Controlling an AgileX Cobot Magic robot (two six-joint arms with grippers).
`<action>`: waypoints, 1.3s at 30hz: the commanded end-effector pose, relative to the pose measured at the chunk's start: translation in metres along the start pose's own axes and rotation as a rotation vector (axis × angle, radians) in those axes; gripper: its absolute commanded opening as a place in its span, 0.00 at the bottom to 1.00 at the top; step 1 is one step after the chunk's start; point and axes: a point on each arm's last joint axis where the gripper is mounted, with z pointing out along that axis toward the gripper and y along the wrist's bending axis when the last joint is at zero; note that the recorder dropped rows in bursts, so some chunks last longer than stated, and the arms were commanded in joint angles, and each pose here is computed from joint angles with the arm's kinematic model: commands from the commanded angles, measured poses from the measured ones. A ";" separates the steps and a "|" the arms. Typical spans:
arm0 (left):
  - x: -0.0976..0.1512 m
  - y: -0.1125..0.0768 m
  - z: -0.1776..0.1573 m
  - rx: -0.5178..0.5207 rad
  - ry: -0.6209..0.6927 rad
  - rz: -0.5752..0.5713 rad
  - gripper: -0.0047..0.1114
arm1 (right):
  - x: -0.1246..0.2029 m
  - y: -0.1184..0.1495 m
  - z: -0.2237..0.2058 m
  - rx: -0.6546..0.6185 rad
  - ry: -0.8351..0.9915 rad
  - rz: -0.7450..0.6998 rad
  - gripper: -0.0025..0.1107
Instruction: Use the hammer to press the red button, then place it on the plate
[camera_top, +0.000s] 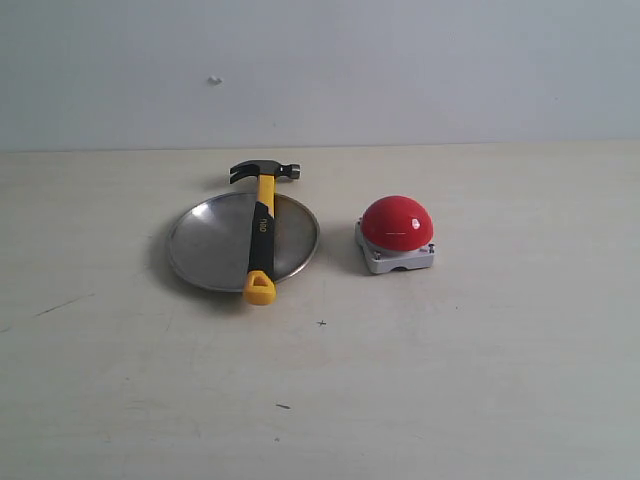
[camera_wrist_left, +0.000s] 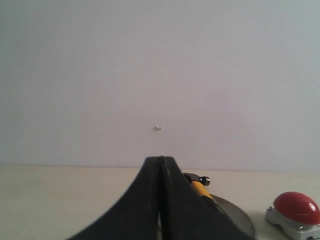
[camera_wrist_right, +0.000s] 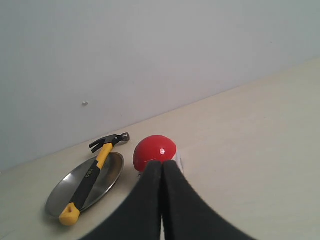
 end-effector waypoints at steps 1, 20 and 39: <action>0.000 0.005 -0.001 -0.059 -0.003 0.081 0.04 | 0.001 -0.001 0.000 0.003 0.000 0.006 0.02; 0.036 0.018 -0.010 -0.203 0.401 0.027 0.04 | 0.001 -0.001 0.000 0.003 0.000 0.006 0.02; 0.036 0.018 -0.010 -0.203 0.401 0.027 0.04 | 0.001 -0.001 0.000 0.010 -0.005 -0.068 0.02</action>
